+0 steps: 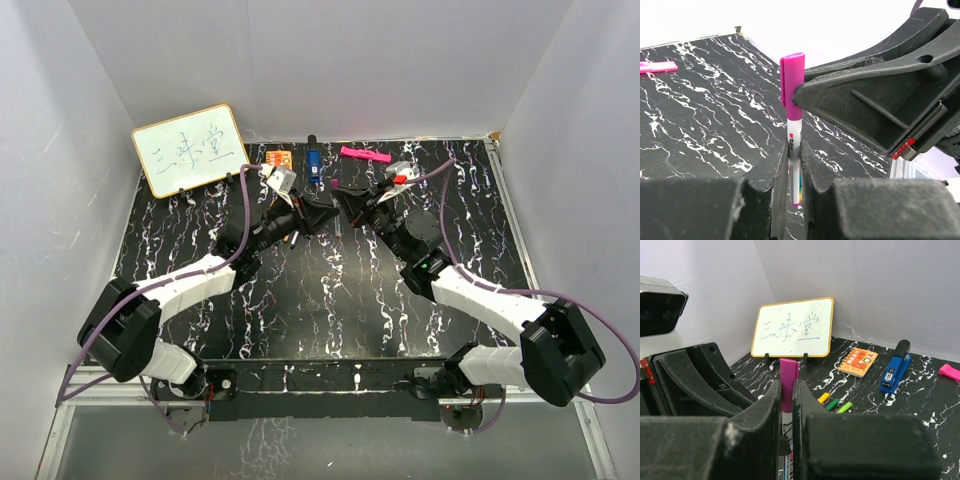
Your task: Insert the pens into the pen caps
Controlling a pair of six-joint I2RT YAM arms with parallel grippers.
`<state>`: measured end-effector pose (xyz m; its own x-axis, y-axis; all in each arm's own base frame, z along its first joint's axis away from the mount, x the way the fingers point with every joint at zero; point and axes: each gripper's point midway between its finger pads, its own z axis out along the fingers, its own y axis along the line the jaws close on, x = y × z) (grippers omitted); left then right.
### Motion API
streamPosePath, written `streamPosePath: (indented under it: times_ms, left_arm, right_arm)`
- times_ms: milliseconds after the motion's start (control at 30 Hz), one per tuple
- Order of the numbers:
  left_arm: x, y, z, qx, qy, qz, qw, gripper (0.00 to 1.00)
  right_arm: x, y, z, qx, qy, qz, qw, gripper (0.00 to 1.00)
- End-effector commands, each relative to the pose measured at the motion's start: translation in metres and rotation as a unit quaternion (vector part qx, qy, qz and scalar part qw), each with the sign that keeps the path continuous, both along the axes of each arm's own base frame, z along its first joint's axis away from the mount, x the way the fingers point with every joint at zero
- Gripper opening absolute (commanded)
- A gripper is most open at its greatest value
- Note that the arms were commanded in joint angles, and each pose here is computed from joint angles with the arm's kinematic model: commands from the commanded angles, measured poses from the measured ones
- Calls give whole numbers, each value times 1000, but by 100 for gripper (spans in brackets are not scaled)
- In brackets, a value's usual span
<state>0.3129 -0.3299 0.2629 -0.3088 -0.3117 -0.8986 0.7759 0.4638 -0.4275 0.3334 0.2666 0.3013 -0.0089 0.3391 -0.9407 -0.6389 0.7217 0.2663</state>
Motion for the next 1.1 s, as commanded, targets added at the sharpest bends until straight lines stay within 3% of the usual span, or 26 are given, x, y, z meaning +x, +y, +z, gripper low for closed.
streamPosePath:
  times_ms: [0,433,667,900,1067]
  left_arm:
    - [-5,51,164,-144,-208,85,964,0]
    - [-1,60,172,-160,-221,100,957,0]
    - [5,61,162,-137,-207,109,963,0]
    - [22,40,88,-41,-90,82,992,0]
    - [21,37,8,42,23,72,996,0]
  right_arm:
    - [-16,13,-99,-106,125,35,986,0]
    - [-27,29,-135,-137,167,54,975,0]
    - [-25,30,-127,-126,162,46,978,0]
    - [2,33,-67,-83,104,2,991,0]
    - [23,31,3,-42,30,-39,998,21]
